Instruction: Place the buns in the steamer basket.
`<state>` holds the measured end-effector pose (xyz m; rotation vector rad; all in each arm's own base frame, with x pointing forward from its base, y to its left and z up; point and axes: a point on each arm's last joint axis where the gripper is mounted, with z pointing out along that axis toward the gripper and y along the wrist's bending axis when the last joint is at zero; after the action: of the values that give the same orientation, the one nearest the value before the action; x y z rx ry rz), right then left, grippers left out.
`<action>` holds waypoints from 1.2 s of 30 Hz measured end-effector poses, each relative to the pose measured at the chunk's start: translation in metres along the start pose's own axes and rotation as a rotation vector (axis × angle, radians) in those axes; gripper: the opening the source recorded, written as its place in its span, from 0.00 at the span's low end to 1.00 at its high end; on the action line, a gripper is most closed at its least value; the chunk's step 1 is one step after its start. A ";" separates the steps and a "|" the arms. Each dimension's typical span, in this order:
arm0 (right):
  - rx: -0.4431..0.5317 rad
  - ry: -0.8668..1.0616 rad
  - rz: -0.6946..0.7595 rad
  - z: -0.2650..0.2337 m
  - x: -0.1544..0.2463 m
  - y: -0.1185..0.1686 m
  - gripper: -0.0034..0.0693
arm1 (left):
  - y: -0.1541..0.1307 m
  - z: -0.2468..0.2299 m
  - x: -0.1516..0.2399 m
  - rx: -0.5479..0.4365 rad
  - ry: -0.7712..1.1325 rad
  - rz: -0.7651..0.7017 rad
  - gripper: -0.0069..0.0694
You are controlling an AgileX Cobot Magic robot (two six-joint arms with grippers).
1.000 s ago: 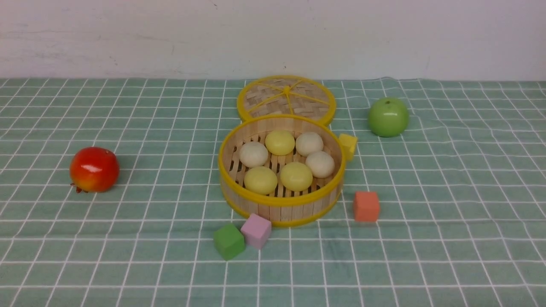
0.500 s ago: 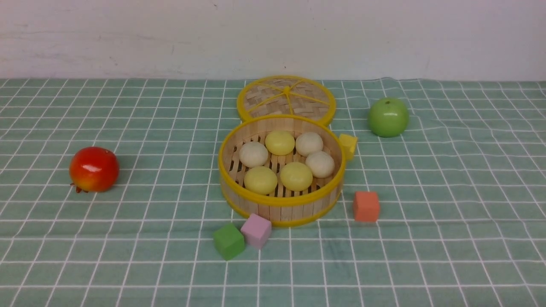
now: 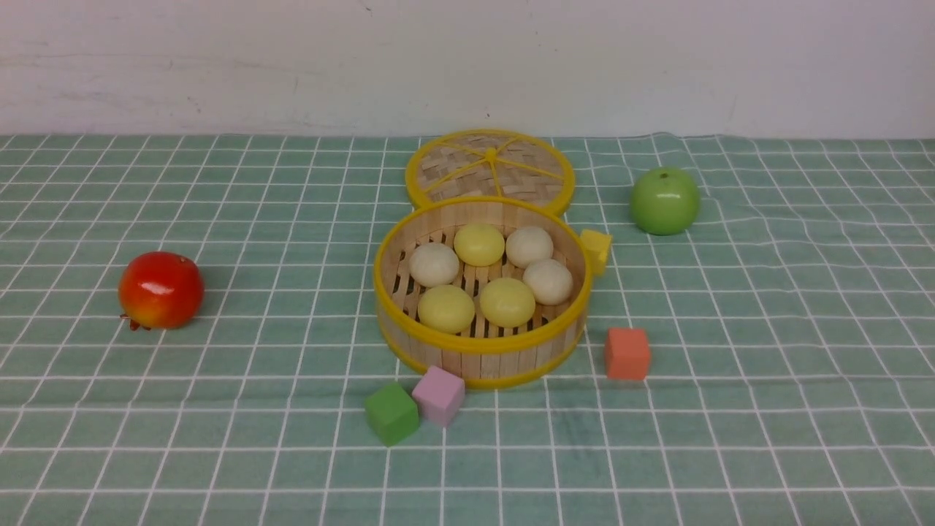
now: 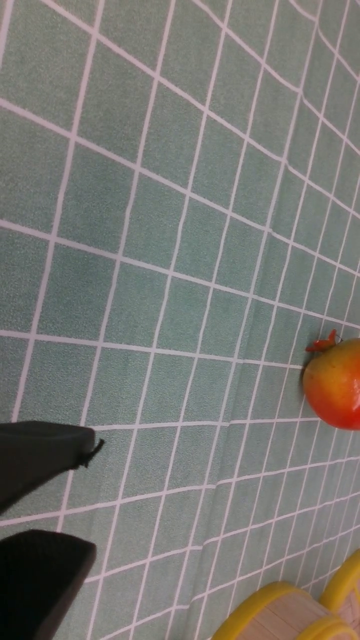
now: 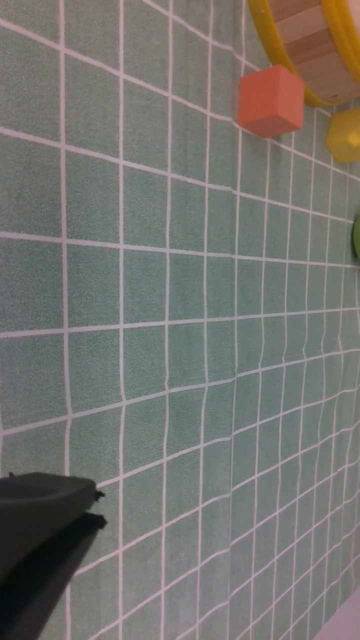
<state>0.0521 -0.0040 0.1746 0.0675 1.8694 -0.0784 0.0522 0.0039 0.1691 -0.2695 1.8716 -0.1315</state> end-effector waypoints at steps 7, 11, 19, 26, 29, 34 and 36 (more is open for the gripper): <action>0.000 0.000 0.000 0.000 0.000 0.000 0.11 | 0.000 0.000 0.000 0.000 0.000 0.000 0.40; 0.000 0.000 0.000 0.000 0.000 0.000 0.12 | 0.000 0.000 0.000 0.000 0.000 0.000 0.40; 0.000 0.000 0.000 0.000 0.000 0.000 0.13 | 0.000 0.000 0.000 0.000 0.000 0.000 0.40; 0.000 0.000 0.000 0.000 0.000 0.000 0.14 | 0.000 0.000 0.000 0.000 0.000 0.000 0.40; 0.000 0.000 0.000 0.000 0.000 0.000 0.15 | 0.000 0.000 0.000 0.000 0.000 0.000 0.40; 0.000 0.000 0.000 0.000 0.000 0.000 0.16 | 0.000 0.000 0.000 0.000 0.000 0.000 0.40; 0.000 0.000 0.000 0.000 0.000 0.000 0.16 | 0.000 0.000 0.000 0.000 0.000 0.000 0.40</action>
<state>0.0521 -0.0040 0.1746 0.0675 1.8694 -0.0784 0.0522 0.0039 0.1691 -0.2695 1.8716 -0.1315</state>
